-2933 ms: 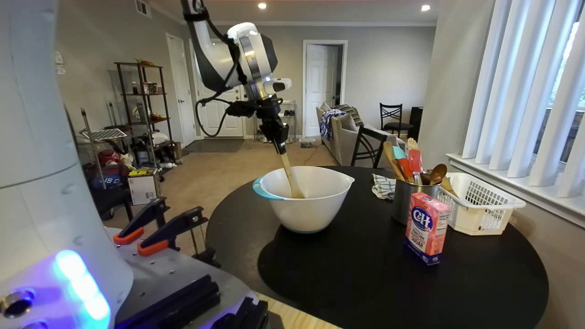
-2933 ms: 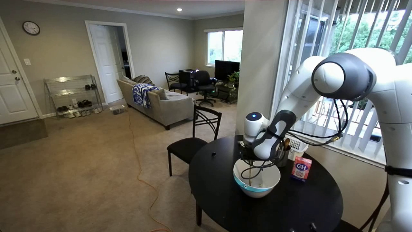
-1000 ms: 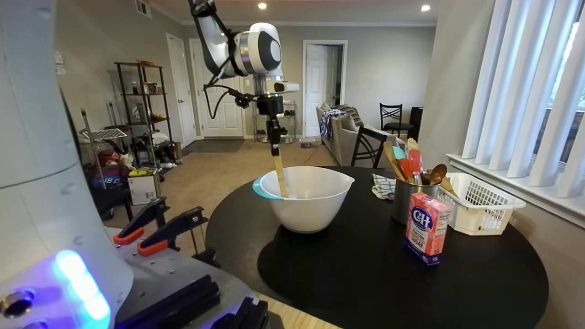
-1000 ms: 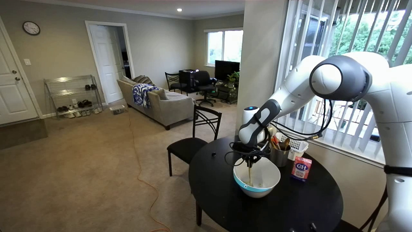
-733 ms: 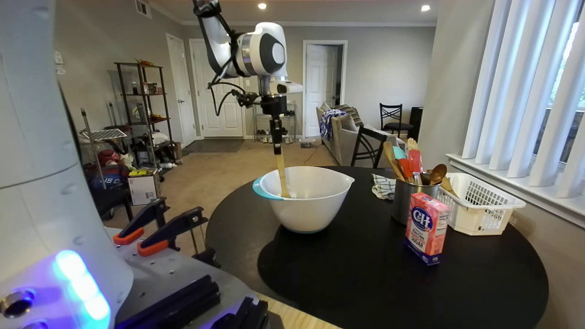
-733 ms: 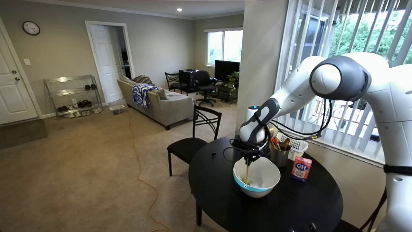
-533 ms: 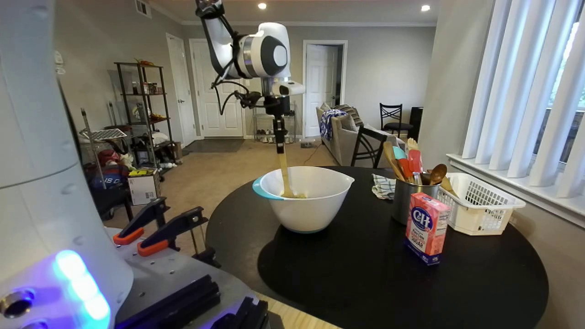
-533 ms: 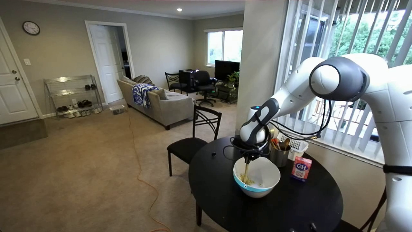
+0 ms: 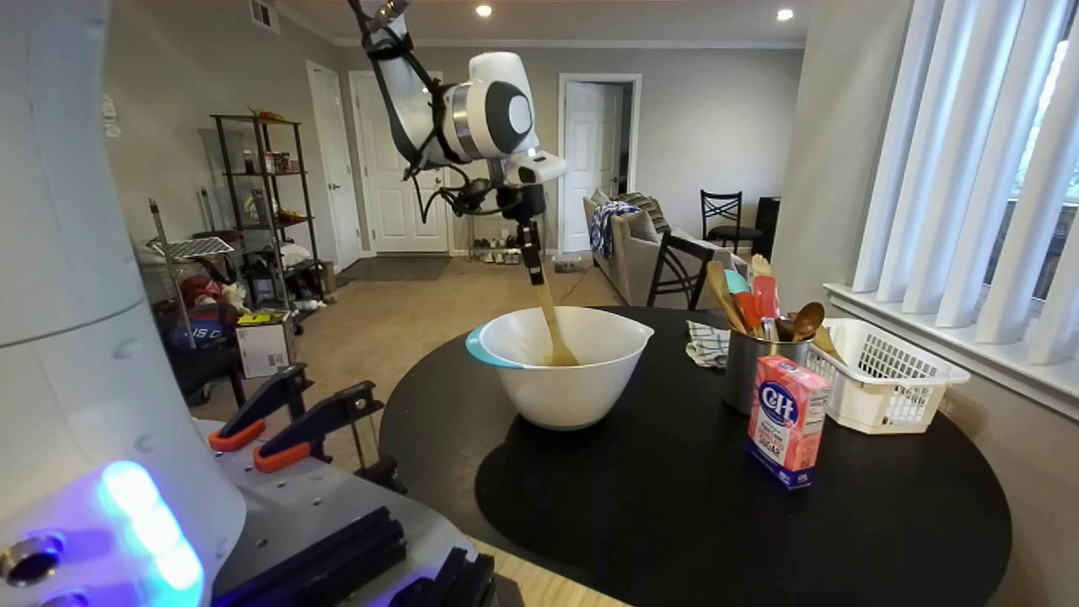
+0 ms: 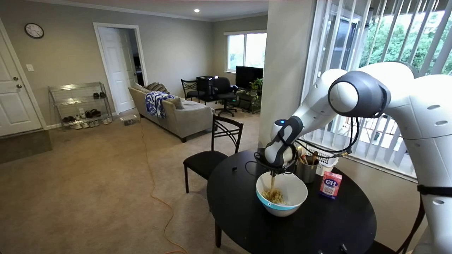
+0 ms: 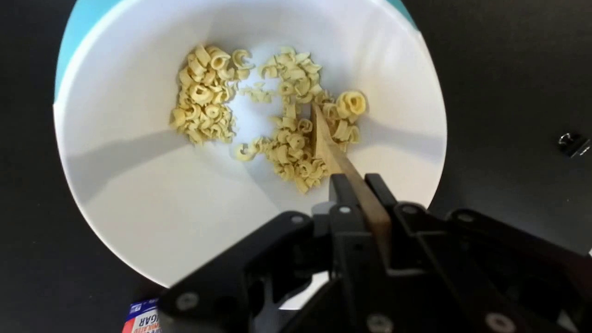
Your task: Use the wooden spoon to stir the bowl
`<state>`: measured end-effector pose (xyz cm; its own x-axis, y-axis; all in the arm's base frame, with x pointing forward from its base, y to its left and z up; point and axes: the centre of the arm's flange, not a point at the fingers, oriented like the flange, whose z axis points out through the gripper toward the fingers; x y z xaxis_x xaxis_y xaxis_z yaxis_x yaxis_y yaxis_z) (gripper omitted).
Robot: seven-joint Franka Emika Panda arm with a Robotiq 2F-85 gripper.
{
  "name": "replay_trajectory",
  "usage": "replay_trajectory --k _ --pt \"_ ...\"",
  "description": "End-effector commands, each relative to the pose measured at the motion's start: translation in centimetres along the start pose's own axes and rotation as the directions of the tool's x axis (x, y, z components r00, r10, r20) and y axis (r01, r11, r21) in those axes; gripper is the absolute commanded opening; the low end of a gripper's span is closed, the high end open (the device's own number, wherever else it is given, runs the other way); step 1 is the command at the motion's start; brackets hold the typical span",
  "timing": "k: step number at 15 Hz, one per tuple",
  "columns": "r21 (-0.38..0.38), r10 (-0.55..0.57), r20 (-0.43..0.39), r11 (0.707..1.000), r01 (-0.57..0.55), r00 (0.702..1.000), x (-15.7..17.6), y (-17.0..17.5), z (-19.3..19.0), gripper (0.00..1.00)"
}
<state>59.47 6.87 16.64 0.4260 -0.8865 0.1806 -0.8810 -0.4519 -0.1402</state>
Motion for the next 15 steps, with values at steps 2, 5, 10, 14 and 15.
replay_trajectory --k 2,5,10,14,15 --pt "-0.068 0.025 -0.151 0.997 -0.035 0.988 -1.1 0.7 0.3 0.05" --pt "-0.119 0.018 -0.224 0.992 -0.046 0.975 -1.6 0.8 0.0 0.05" --pt "-0.277 -0.08 -0.201 0.961 0.022 0.976 -3.6 0.7 -0.7 0.05" --pt "-0.375 -0.138 -0.156 0.924 0.071 0.978 -5.4 0.3 -1.1 0.05" --pt "-0.399 -0.143 -0.155 0.914 0.071 0.978 -5.8 0.1 -1.2 0.05"
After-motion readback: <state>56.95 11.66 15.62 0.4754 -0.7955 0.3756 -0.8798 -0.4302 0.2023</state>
